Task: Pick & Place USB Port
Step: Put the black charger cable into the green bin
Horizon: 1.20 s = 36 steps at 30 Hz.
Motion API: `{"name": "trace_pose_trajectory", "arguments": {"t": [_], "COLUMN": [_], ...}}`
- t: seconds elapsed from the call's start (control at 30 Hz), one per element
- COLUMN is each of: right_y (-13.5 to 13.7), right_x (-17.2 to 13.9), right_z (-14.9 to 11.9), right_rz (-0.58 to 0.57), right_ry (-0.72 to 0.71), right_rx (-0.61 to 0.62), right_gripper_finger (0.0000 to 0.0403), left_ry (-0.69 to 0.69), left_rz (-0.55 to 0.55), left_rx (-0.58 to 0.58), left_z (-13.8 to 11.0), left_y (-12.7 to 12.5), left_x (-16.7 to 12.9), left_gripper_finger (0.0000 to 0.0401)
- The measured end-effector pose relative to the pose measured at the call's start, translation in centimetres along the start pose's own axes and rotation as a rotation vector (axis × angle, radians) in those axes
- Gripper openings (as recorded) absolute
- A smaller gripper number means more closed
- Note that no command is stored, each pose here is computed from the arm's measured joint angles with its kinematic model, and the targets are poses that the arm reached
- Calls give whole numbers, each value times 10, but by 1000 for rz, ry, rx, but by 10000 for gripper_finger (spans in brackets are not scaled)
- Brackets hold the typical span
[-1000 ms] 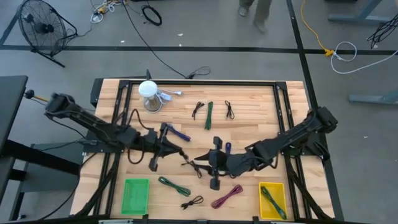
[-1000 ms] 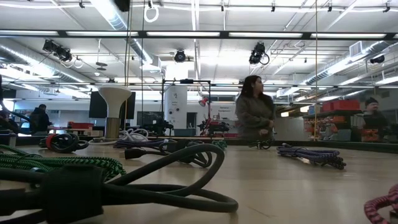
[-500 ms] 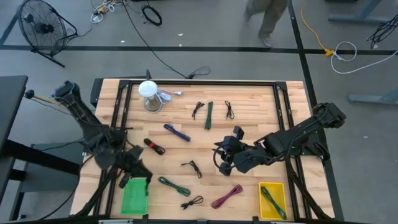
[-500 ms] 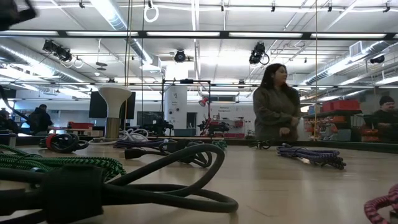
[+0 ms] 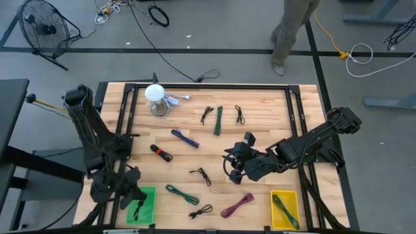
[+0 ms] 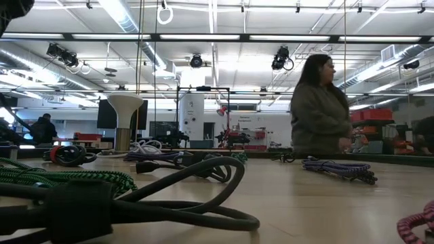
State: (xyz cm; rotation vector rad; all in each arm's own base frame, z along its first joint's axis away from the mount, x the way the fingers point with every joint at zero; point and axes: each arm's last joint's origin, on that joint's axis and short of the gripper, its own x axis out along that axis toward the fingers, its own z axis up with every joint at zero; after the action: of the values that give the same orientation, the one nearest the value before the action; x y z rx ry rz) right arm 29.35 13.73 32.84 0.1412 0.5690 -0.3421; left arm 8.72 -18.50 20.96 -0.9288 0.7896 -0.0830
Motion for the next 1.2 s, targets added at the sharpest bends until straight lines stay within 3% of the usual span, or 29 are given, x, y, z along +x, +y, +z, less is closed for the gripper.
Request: {"name": "trace_pose_trajectory", "arguments": {"t": [0.3, 0.4, 0.7, 1.2], "right_y": [0, 0, 0, 0], "right_x": [0, 0, 0, 0], "right_z": [0, 0, 0, 0], "right_rz": [0, -1, -9, -8], "right_ry": [-1, -2, -7, -6], "right_rx": [-19, -19, -22, -22], "right_gripper_finger": [102, 102, 102, 102], "left_ry": [51, 50, 61, 71], "left_rz": [128, 132, 134, 131], "left_rx": [-97, -100, -107, -77], "left_z": [-8, -9, -9, -9], "left_y": [12, 12, 12, 12], "left_x": [11, 12, 12, 12], "left_gripper_finger": [8, 9, 62, 89]}}
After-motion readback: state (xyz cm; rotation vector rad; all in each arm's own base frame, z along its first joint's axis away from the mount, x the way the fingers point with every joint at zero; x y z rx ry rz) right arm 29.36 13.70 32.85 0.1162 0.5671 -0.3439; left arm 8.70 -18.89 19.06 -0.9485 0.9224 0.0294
